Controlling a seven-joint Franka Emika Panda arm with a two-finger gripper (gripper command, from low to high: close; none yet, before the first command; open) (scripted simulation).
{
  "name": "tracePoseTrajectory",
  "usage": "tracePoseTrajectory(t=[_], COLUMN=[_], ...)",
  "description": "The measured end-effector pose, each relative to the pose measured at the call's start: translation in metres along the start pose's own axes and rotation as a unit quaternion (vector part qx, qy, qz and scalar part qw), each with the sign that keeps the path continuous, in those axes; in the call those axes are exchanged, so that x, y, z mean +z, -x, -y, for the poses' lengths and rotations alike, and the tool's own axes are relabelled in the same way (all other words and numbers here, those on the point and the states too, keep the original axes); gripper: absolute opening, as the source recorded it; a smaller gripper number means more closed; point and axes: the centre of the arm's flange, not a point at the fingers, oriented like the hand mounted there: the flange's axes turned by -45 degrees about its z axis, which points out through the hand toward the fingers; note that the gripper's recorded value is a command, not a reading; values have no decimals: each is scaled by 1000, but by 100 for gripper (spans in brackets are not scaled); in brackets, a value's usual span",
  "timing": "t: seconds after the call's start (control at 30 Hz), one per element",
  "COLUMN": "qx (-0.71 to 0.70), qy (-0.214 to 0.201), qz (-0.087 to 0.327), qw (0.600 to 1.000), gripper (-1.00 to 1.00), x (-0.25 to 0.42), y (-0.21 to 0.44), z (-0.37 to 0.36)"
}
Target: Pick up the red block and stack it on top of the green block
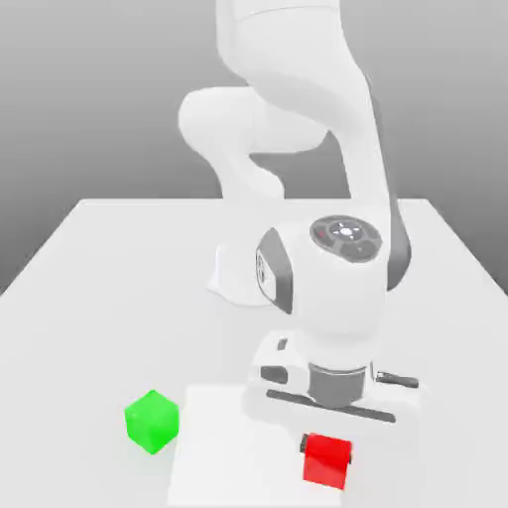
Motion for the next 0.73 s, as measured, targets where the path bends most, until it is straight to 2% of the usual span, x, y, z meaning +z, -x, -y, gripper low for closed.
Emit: tracePoseTrajectory(t=[0.2, 0.3, 0.4, 0.5, 0.53, 0.63, 0.67, 0.73], qx=[3, 126, 279, 441, 470, 467, 467, 467], qy=[0, 7, 7, 3, 2, 1, 1, 1], qz=[0, -1, -1, -1, -1, -1, -1, -1], qw=[1000, 992, 960, 898, 883, 884, 884, 884], gripper=[-100, -100, -100, -100, -100, -100, 100, 100], x=[-57, -74, -86, -86, -78, -47, -40, -40], y=[-1, -12, -16, -6, -2, 0, 0, 0], z=[-1, -63, -146, -231, -247, -233, -233, -233])
